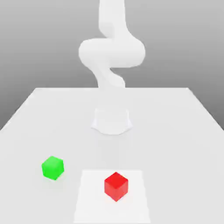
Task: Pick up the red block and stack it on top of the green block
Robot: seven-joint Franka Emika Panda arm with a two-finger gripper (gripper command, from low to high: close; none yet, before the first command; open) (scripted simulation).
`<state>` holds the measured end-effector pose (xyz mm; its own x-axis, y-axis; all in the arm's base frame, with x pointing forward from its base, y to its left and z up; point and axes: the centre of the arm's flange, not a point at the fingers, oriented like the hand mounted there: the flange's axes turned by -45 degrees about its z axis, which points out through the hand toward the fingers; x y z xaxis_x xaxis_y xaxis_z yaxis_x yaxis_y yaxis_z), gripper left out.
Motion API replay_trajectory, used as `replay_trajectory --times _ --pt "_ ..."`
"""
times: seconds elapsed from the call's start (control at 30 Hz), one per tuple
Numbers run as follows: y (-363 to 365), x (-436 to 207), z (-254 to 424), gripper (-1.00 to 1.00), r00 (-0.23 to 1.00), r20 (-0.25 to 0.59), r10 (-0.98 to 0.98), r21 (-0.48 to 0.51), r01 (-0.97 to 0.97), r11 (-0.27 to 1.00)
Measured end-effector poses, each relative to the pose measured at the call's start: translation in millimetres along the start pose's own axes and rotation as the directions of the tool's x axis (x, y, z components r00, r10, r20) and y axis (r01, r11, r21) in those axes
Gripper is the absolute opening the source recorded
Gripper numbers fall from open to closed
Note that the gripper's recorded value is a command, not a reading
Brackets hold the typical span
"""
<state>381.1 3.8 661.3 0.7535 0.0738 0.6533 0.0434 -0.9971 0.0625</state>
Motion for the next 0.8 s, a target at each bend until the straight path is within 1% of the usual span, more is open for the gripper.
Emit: replay_trajectory --times 0.1,0.2,0.3,0.43,0.57,0.67,0.8 --pt "-6 -18 77 0.00 0.987 0.113 -0.117 0.002 0.118 0.993" --pt "-10 -46 143 0.00 0.951 0.215 -0.224 0.034 0.222 0.974" --pt "-14 -83 203 0.00 0.895 0.304 -0.326 0.092 0.313 0.945" --pt "-19 -143 270 0.00 0.798 0.395 -0.456 0.204 0.408 0.890" --pt "-27 -214 321 0.00 0.685 0.444 -0.577 0.344 0.465 0.816" --pt "-35 -267 348 0.00 0.605 0.450 -0.657 0.450 0.482 0.752" --pt "-38 -301 380 0.00 0.587 0.449 -0.673 0.475 0.481 0.737"
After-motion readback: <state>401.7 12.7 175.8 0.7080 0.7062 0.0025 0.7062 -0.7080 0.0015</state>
